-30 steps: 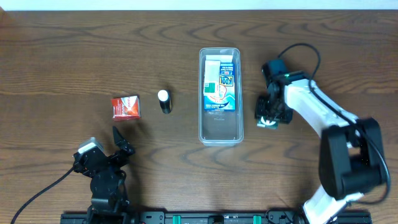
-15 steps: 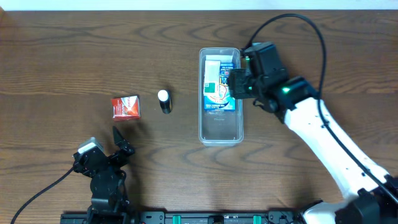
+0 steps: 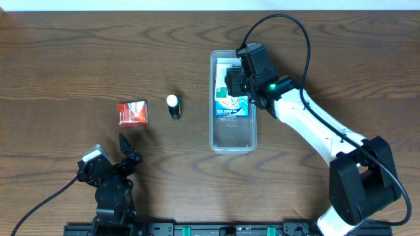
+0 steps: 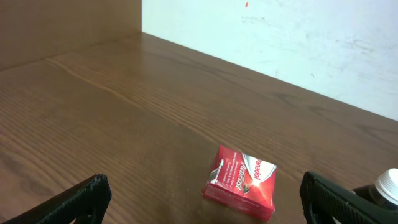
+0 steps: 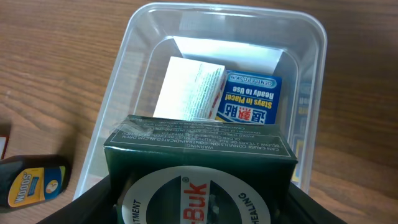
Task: Pack container
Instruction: 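Carry the green box into the container and lower it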
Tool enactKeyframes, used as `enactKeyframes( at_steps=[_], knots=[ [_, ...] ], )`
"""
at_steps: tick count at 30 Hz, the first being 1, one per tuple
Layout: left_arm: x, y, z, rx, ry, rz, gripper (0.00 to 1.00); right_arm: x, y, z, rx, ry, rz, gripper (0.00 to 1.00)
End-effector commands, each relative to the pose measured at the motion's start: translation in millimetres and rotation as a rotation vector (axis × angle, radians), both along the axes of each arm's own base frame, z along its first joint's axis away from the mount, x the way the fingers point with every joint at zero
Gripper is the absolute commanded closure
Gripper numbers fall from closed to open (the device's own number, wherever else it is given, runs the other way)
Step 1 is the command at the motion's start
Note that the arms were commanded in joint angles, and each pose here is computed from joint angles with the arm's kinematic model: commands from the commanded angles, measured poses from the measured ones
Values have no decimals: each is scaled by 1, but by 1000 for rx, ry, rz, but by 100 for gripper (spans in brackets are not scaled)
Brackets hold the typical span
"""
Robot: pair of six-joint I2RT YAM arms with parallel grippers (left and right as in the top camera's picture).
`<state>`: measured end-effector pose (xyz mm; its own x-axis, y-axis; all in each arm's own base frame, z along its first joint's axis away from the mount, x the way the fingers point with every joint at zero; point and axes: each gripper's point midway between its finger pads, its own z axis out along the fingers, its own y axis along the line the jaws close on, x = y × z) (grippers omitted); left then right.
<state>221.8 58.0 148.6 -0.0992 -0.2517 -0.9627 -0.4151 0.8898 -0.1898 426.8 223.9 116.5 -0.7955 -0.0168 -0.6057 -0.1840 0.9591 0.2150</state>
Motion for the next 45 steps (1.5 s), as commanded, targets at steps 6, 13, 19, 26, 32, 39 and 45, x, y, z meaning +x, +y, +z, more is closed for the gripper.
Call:
enactKeyframes(
  at_steps=[6,13,19,26,32,39,45],
  knots=[
    [-1,3,-11,11,27,16,2,-2,-13,-6,-73,10,1,43],
    [-1,3,-11,11,27,16,2,-5,-18,-9,-78,34,-32,43],
    [-1,3,-11,11,27,16,2,-4,-18,-8,-73,29,-39,35],
    [-1,3,-11,11,27,16,2,-3,-17,-8,-71,27,-39,33],
    [-1,3,-11,11,27,16,2,-3,-17,-8,-59,30,-54,34],
    [-1,3,-11,11,27,16,2,-2,-16,-6,-52,25,-59,34],
    [-1,3,-11,11,27,16,2,-2,-16,-6,-52,25,-59,26]
  ],
)
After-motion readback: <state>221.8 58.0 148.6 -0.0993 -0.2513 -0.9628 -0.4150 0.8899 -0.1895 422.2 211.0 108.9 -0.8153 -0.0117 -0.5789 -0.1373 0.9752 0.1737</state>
